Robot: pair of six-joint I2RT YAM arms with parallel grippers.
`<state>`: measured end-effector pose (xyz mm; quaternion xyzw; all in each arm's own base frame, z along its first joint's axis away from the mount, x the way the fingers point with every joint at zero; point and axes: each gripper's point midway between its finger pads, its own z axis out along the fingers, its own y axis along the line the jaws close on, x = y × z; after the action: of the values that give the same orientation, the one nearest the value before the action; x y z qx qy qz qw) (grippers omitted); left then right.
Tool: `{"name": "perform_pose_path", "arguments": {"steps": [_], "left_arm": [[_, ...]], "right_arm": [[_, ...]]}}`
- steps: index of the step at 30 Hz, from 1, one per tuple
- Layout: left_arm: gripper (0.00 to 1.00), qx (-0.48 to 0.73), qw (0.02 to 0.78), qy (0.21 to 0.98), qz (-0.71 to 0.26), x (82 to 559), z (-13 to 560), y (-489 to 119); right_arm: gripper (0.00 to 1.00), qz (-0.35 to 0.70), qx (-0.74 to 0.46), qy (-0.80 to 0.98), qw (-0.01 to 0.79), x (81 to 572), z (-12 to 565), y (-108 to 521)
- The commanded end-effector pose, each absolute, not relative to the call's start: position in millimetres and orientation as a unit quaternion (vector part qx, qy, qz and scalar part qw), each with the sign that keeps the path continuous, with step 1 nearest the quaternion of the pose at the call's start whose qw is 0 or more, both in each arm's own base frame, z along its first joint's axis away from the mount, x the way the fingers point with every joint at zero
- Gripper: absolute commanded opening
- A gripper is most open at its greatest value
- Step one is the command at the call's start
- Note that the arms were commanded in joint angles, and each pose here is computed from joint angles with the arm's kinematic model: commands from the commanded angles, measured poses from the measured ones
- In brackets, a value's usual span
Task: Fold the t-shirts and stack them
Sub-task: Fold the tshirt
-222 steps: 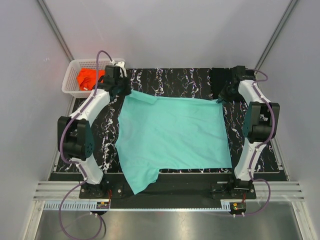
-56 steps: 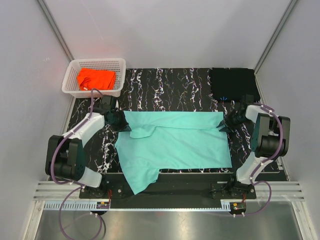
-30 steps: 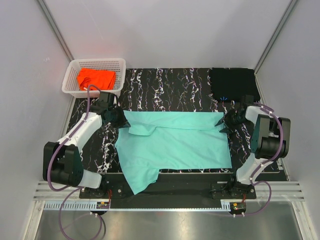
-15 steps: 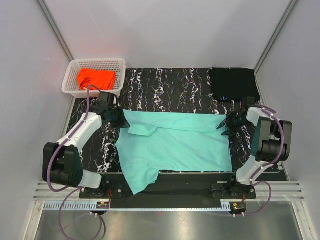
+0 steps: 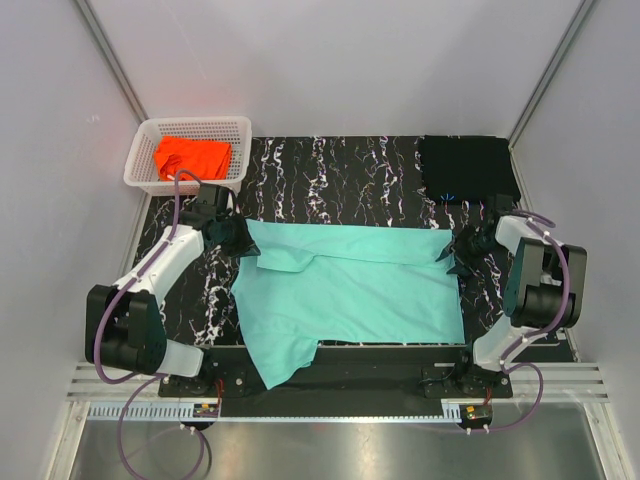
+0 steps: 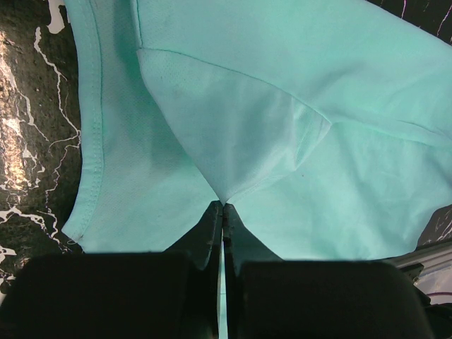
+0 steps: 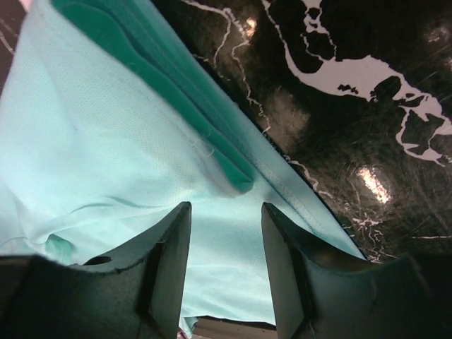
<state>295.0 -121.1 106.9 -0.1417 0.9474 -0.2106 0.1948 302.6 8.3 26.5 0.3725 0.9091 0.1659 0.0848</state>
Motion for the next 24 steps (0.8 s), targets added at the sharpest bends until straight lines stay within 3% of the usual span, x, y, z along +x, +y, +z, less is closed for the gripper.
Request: {"name": "perform_pose_path", "arguments": {"steps": [1,10,12,15,24], "left_arm": [[0.00,-0.129,0.221,0.942,-0.219,306,122,-123],[0.00,-0.128,0.224,0.941,-0.220,304,123,-123],[0.00,-0.128,0.225,0.940,-0.221,304,124,-123],[0.00,-0.128,0.224,0.941,-0.220,303,123,-123],[0.00,-0.129,0.218,0.942,-0.218,301,119,-122]], "right_arm": [[0.51,0.148,0.369,0.914,0.084,305,19,-1],[0.33,0.154,0.373,0.910,0.093,326,16,-5],[0.36,0.159,0.373,0.909,0.094,326,20,-3],[0.48,0.169,0.373,0.907,0.096,325,27,1],[0.47,0.165,0.373,0.907,0.101,328,33,-2]]}}
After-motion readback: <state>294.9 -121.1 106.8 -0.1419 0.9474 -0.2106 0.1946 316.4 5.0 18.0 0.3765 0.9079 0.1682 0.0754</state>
